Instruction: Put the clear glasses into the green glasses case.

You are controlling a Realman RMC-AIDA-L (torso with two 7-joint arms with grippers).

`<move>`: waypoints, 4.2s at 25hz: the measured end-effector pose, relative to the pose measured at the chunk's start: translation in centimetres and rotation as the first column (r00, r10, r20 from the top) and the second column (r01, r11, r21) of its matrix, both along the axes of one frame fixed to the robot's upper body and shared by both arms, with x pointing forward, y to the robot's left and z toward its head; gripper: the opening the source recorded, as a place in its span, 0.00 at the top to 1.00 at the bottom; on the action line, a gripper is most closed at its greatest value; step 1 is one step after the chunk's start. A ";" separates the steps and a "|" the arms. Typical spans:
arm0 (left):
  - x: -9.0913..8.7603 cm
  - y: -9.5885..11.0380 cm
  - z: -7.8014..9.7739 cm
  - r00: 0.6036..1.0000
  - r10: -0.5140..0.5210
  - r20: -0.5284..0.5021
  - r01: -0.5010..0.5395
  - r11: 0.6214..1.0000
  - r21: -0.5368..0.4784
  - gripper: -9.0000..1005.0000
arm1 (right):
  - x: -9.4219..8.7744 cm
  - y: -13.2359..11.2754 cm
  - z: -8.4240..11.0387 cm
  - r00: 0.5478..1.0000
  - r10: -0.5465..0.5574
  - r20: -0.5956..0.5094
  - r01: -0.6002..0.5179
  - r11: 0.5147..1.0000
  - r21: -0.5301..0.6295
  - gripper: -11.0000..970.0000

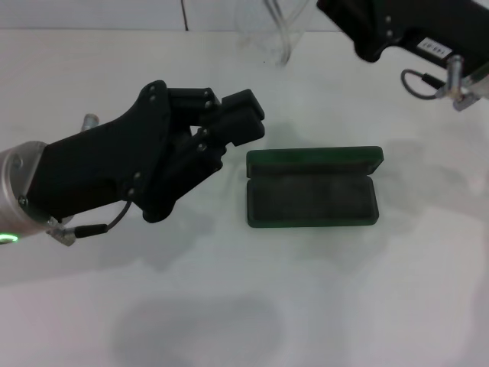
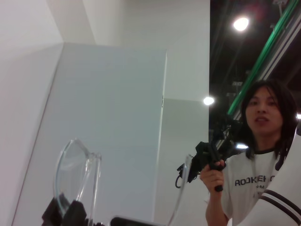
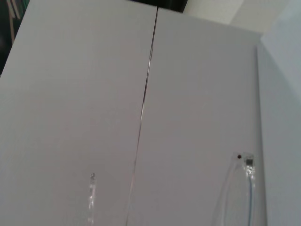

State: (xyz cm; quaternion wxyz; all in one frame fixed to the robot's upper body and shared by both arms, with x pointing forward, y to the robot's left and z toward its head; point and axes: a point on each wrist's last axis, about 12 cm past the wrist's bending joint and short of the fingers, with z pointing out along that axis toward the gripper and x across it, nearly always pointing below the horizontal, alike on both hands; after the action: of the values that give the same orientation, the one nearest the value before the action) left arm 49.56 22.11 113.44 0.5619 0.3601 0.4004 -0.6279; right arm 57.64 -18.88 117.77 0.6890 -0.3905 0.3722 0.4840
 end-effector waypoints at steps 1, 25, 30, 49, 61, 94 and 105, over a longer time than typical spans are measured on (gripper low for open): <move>0.0 0.0 0.0 1.000 0.000 0.000 0.000 1.000 0.000 0.87 | 0.0 0.2 -0.1 1.000 0.005 -0.004 -0.005 1.000 -0.008 0.87; -0.1 0.0 -0.2 1.000 0.009 0.005 -0.009 1.000 -0.002 0.86 | -1.1 4.5 -1.9 0.988 0.154 -0.004 -0.151 0.964 -0.217 0.87; -0.1 0.2 -0.4 1.000 0.019 -0.007 -0.019 1.000 -0.005 0.86 | -0.5 3.7 -1.6 0.996 0.085 0.008 -0.082 0.978 -0.191 0.87; -0.2 0.6 -0.4 0.999 0.054 0.007 -0.054 0.998 -0.019 0.86 | -0.8 4.1 -2.0 0.993 0.115 0.013 -0.109 0.970 -0.217 0.87; 0.1 0.6 -0.6 0.995 0.093 -0.024 -0.094 0.995 -0.043 0.86 | -1.4 4.7 -2.4 0.988 0.155 0.004 -0.149 0.957 -0.248 0.87; -0.4 1.2 -1.4 0.990 0.139 -0.034 -0.140 0.990 -0.034 0.85 | -1.0 4.6 -2.2 0.994 0.109 0.023 -0.101 0.966 -0.237 0.87; -0.1 1.0 -1.6 0.986 0.160 -0.044 -0.161 0.987 -0.019 0.85 | -0.9 4.8 -2.2 0.994 0.111 0.025 -0.101 0.965 -0.241 0.87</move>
State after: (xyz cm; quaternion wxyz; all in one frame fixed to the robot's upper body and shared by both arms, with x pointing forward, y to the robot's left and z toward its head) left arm 49.47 23.12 111.88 0.6062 0.3067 0.4328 -0.5926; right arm 56.70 -14.12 115.58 0.6170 -0.4995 0.3931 0.4640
